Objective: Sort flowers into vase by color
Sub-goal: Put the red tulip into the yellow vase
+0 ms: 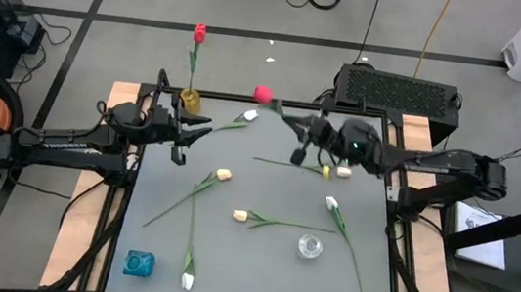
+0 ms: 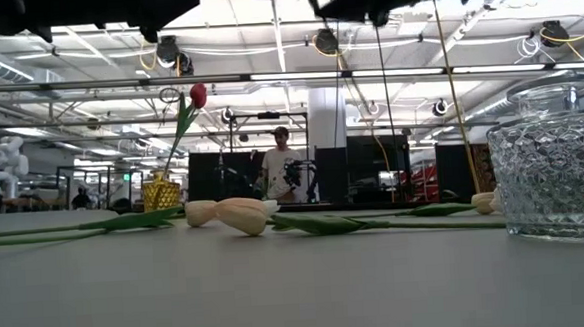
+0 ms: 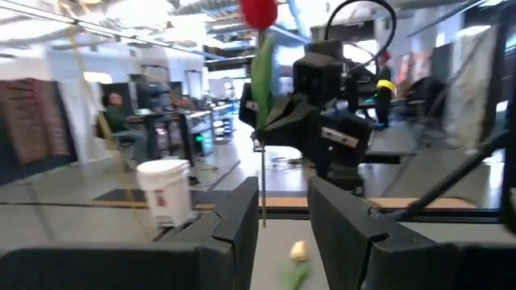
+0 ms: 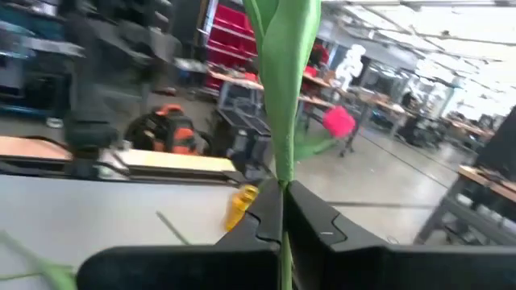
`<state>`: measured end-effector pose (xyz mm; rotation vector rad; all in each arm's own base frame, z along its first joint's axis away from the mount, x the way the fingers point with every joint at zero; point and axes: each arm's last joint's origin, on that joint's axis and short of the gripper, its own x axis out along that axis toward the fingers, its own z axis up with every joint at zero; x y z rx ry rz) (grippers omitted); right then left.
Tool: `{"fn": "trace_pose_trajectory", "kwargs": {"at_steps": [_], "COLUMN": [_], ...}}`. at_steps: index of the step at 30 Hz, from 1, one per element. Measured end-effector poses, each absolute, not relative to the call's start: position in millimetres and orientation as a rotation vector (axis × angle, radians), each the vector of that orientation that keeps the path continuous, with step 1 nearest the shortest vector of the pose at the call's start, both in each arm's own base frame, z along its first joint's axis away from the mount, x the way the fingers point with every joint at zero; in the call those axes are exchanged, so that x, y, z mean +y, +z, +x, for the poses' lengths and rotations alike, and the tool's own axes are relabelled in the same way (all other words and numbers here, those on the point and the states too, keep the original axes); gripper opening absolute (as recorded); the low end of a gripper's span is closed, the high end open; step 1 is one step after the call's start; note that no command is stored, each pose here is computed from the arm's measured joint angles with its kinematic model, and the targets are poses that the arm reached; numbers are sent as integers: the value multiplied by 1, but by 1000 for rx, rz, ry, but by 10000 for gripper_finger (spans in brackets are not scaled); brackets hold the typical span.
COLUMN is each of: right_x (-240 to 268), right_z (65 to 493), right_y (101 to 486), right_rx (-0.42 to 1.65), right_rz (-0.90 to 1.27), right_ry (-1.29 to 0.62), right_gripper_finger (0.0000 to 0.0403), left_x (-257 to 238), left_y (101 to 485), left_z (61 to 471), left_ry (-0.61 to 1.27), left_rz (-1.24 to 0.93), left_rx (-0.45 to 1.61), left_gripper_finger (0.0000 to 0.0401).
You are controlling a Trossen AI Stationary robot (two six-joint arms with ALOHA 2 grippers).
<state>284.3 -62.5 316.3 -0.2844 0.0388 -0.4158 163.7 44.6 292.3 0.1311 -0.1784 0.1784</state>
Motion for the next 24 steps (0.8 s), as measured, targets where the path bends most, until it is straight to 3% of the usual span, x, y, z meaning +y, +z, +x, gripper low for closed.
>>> {"fn": "trace_pose_trajectory", "kwargs": {"at_steps": [11, 24], "right_x": [-138, -132], "right_z": [307, 340], "right_y": [280, 274], "right_rx": [-129, -131], "right_rz": [-288, -226], "right_ry": [-275, 13], "right_gripper_finger": [0, 0], "left_x": [49, 58], "left_y": [292, 275], "left_z": [165, 194], "left_ry": [309, 316], "left_rz": [191, 60], "left_rx": [-168, -151], "left_gripper_finger": [116, 116]}}
